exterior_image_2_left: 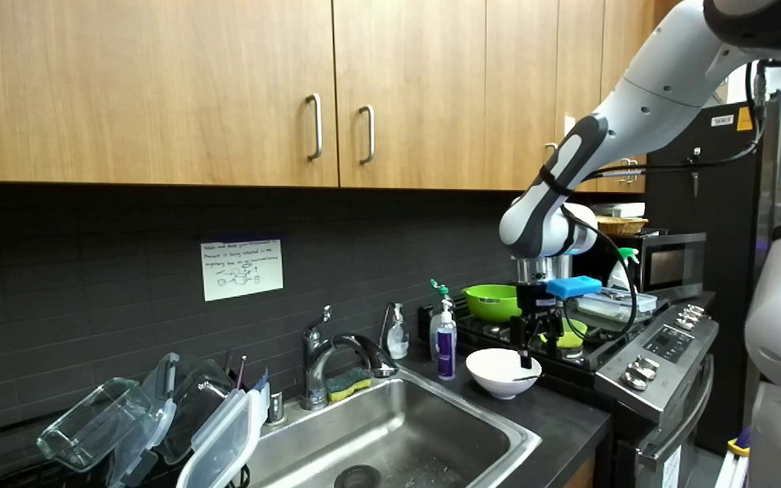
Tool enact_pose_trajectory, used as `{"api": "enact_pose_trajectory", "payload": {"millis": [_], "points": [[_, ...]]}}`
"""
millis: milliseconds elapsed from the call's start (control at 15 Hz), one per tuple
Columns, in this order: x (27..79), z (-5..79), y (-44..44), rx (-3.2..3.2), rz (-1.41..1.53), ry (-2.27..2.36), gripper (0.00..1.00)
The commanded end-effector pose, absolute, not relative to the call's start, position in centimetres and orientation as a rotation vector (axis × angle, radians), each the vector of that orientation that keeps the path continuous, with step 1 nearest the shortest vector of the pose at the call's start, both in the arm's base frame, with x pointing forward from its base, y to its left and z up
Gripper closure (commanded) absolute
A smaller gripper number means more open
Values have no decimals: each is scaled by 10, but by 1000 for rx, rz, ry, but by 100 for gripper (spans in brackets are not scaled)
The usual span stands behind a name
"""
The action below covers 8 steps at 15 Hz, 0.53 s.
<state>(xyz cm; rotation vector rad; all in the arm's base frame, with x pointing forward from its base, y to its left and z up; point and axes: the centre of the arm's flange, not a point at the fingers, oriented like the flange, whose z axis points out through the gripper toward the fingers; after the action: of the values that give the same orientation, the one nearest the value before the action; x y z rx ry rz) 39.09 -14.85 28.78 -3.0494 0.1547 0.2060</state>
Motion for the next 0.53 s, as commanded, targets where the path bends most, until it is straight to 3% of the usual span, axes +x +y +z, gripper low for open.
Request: {"api": "enact_pose_trajectory", "payload": {"millis": [0, 467], "points": [[391, 272, -148, -3047, 209, 132, 0], [388, 263, -149, -3039, 249, 104, 0]]}}
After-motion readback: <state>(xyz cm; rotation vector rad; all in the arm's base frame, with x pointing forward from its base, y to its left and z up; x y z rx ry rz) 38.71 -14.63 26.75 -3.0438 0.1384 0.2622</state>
